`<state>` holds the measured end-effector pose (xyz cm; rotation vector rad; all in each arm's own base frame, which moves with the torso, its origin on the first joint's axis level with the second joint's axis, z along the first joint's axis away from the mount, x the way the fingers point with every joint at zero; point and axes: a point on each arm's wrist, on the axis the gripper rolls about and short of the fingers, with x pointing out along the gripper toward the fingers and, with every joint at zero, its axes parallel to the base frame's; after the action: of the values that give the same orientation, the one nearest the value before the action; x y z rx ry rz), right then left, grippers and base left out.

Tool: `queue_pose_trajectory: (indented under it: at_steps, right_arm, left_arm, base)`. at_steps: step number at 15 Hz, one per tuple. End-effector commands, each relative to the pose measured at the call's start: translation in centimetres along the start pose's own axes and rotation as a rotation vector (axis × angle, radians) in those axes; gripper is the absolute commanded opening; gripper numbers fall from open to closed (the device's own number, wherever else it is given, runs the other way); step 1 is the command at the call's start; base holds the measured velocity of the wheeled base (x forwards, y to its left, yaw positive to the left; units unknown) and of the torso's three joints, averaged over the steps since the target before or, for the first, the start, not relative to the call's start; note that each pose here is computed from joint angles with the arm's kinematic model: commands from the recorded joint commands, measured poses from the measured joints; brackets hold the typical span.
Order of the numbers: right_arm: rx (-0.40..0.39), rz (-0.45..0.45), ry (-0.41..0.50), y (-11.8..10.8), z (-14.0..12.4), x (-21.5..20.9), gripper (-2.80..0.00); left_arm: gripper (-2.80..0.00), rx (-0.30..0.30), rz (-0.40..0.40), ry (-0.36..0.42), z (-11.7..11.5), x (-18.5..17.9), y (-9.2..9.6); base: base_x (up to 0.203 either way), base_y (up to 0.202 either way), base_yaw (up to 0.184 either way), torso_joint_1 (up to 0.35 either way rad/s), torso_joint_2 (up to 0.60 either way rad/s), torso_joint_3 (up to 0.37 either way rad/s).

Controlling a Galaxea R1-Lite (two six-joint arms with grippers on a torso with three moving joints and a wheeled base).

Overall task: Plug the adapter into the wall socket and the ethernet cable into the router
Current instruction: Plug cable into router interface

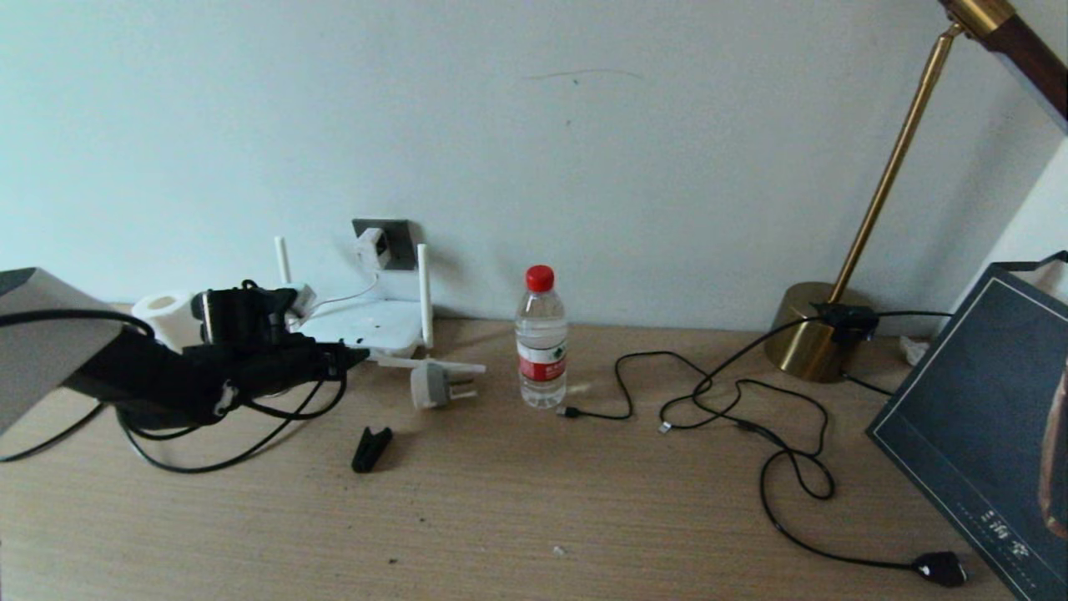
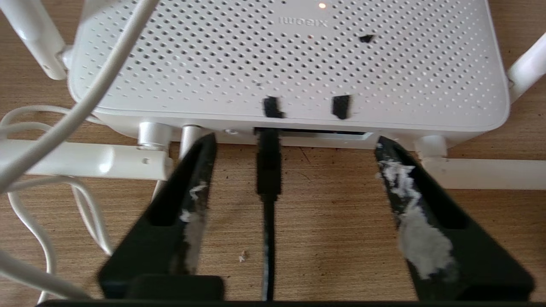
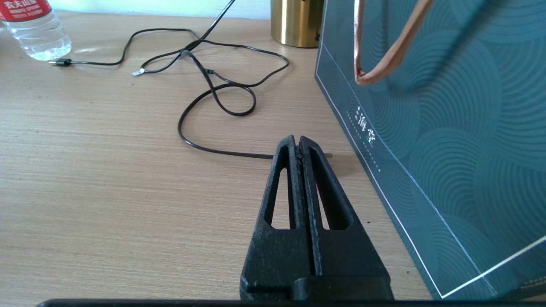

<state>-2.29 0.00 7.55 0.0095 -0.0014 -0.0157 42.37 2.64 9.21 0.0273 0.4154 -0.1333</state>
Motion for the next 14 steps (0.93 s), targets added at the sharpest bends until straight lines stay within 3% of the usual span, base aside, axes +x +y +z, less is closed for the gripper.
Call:
queue_pose_trajectory:
  at_steps: [1, 5, 10, 11, 14]
  right_arm:
    - [0.001, 0.000, 0.001, 0.0, 0.0, 0.0, -2.80]
    - [0.001, 0.000, 0.001, 0.0, 0.0, 0.0, -2.80]
    - [0.001, 0.000, 0.001, 0.0, 0.0, 0.0, -2.80]
    - [0.000, 0.000, 0.001, 0.0, 0.0, 0.0, -2.80]
    - [0.001, 0.000, 0.001, 0.0, 0.0, 0.0, -2.80]
  left_arm:
    - [0.00, 0.000, -0.001, -0.001, 0.0, 0.0, 0.0]
    - [0.00, 0.002, -0.010, 0.012, -0.5, -0.6, -0.6]
    - [0.00, 0.026, -0.058, -0.005, 0.7, -4.3, -3.2]
    - [-2.80, 0.031, -0.064, -0.014, 1.0, -5.4, -3.6]
    - [-2.80, 0.048, -0.074, -0.081, 2.8, -9.4, -4.6]
  base:
    - [0.000, 0.000, 0.000, 0.000, 0.00, 0.000]
    - [0.000, 0.000, 0.000, 0.000, 0.00, 0.000]
    - [0.000, 0.000, 0.000, 0.000, 0.00, 0.000]
    - [0.000, 0.000, 0.000, 0.000, 0.00, 0.000]
    - [0.000, 0.000, 0.000, 0.000, 0.00, 0.000]
